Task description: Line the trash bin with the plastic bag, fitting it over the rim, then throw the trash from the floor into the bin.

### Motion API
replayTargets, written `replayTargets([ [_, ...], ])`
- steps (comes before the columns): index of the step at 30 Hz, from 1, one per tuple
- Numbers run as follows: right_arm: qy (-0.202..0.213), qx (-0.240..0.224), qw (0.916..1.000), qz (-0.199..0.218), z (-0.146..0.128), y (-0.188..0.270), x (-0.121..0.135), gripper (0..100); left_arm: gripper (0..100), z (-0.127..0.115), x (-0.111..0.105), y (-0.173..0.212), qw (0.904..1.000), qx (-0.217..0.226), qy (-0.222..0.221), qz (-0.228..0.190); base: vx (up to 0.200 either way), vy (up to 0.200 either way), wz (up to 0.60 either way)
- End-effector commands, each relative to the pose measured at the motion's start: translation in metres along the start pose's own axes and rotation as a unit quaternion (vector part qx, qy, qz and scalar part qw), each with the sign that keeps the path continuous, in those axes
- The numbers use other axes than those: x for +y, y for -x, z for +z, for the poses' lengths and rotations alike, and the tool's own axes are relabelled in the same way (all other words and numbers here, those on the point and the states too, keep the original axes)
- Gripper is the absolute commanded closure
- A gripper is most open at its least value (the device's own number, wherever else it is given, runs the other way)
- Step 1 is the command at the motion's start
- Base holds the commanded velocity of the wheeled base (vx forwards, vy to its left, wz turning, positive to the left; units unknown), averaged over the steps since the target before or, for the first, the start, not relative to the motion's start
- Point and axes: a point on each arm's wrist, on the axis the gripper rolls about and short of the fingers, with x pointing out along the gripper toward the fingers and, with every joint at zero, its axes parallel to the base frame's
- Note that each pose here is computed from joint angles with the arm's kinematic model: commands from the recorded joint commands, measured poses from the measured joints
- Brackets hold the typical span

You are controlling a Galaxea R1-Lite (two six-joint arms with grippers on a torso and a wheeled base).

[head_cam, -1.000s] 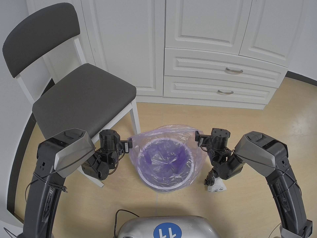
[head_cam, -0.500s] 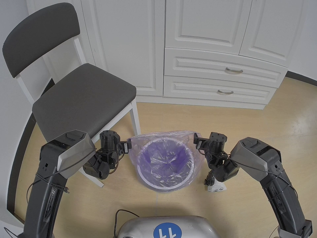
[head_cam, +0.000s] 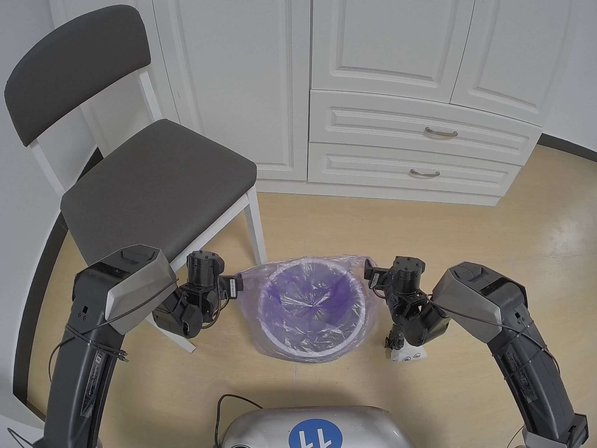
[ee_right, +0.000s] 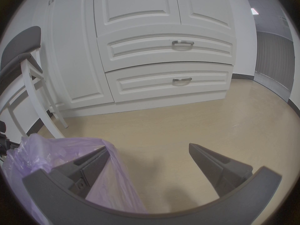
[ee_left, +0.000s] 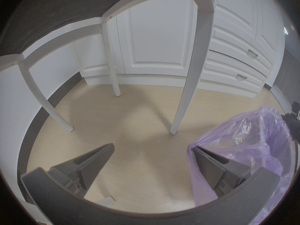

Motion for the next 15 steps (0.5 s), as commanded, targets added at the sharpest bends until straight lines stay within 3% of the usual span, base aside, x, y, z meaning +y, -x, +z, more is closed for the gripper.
replayTargets([
  [1, 0.006, 0.009, 0.9999, -0.002, 0.008, 0.005, -0.001, 0, 0, 0.000, 0.002, 0.007, 0.9999, 0.012, -0.006, 0.001, 0.000, 0.000, 0.00],
  [8, 0.020, 0.036, 0.9991, -0.009, 0.010, 0.012, -0.004, 0, 0, -0.014, 0.003, 0.017, 0.9979, 0.056, -0.033, -0.002, 0.000, 0.000, 0.00],
  [15, 0.036, 0.070, 0.9968, -0.015, 0.011, 0.018, -0.007, 0, 0, -0.013, 0.003, 0.022, 0.9970, 0.063, -0.044, -0.004, 0.000, 0.000, 0.00],
])
